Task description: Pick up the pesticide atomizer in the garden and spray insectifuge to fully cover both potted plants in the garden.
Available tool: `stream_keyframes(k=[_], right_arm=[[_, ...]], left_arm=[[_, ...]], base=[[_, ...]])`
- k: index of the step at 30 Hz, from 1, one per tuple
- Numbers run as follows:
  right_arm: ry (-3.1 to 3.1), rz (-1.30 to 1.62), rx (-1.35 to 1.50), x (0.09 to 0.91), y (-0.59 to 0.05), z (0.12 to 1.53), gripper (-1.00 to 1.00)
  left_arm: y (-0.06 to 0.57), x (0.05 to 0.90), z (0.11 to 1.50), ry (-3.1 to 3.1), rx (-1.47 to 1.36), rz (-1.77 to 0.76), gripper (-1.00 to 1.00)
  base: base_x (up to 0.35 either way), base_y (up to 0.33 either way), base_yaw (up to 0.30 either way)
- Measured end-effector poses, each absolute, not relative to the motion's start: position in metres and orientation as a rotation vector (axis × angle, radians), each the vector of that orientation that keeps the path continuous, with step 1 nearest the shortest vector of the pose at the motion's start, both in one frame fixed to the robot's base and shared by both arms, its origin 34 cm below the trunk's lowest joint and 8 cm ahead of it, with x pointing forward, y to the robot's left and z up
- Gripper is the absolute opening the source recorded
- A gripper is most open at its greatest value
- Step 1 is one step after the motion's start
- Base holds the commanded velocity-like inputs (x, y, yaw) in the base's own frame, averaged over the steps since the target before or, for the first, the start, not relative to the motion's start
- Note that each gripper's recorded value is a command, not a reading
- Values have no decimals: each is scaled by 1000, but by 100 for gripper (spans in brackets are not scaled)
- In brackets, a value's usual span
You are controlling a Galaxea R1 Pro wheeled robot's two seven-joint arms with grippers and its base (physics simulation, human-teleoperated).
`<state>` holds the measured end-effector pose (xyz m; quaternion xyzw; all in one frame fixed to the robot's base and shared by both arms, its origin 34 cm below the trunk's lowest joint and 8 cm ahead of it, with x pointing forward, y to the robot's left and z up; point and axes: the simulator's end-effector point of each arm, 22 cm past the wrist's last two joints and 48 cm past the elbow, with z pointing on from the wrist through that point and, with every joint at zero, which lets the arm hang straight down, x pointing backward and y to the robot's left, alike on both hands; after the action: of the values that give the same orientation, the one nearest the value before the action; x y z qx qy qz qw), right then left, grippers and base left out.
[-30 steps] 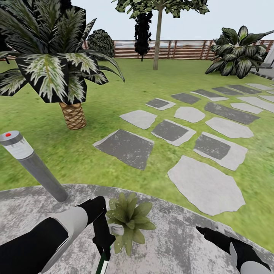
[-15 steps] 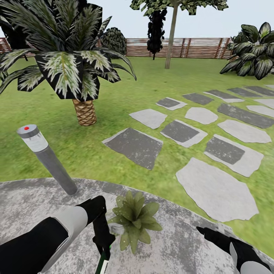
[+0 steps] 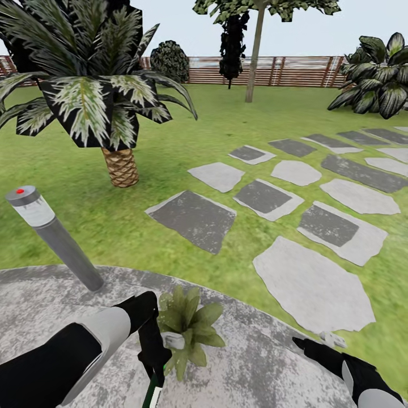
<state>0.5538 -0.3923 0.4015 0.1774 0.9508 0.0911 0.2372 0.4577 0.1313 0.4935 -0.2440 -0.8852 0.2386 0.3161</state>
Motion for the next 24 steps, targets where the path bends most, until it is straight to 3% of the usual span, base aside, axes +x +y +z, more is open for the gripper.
stream_keyframes(k=[4,14,24], right_arm=[[2608,249,487,553,-392,401,100],[2609,250,487,553,-392,400,100],[2615,250,489,551,-392,397,100]], left_arm=[[131,459,493,-2332,-643,628,-100],[132,459,493,-2332,-646,626,-100],[133,458,491,-2327,-642,626,-100]], base=[[94,-3,173],[5,0,15],[0,0,185]])
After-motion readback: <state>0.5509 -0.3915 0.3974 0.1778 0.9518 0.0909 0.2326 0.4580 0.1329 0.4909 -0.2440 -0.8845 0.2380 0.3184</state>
